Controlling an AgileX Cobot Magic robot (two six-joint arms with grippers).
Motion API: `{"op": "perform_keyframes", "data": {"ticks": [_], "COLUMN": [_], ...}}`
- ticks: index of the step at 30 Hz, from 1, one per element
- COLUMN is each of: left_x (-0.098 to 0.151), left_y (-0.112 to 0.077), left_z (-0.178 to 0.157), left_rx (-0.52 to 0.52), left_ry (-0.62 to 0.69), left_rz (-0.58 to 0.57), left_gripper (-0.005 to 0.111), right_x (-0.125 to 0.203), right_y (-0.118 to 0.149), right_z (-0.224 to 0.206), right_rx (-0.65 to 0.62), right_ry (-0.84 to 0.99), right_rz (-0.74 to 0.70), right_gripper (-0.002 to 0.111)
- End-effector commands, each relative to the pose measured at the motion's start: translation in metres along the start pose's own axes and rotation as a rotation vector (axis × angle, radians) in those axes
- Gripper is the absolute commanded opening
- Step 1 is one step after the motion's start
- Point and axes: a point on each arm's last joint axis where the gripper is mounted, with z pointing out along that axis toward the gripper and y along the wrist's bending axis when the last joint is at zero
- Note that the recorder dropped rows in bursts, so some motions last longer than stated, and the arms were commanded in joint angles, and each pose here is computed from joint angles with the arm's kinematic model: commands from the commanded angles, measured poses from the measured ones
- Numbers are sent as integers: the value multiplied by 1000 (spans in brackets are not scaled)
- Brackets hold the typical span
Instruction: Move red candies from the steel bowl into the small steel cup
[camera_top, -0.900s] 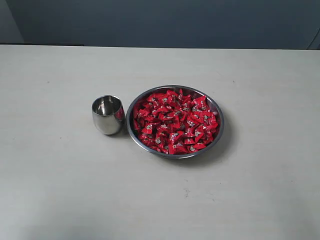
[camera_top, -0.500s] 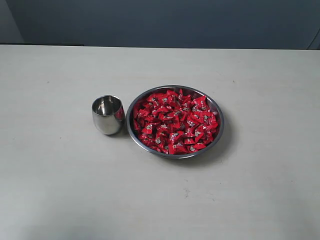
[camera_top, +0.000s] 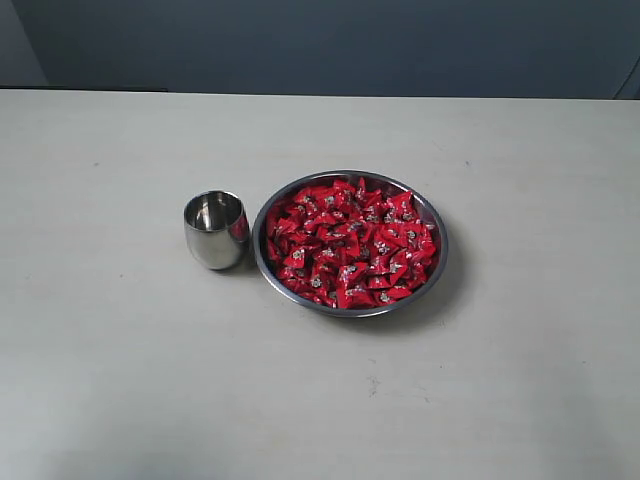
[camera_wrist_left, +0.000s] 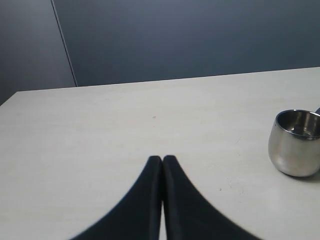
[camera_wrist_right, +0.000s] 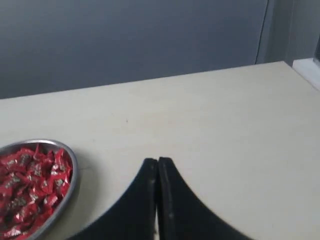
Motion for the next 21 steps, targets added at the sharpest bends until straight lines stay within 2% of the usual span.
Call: {"op": "perform_keyframes", "data": {"ticks": [1,4,8,13,21], "left_x": [-3,-3,-3,-3,-3], "left_y": [0,0,0,0,0], "left_z": [-1,-1,-1,-1,-1], "left_rx": [-3,-3,-3,-3,-3], "left_ry": [-15,-15,-15,-15,-15], "left_rz": [0,0,0,0,0], "left_gripper": [0,0,0,0,0], "right_x": [-50,-81,-104,-114,-118], "right_y": [6,10,13,14,14], "right_z": [-1,-1,-7,-11,-12], "right_rx": [-7,-12,-23,-33,-39], "right_ry": [-52,-91,-192,-305,-343], "right_rz": [-4,-4,-4,-4,0], "right_gripper": [-1,-1,-1,-1,-1]}}
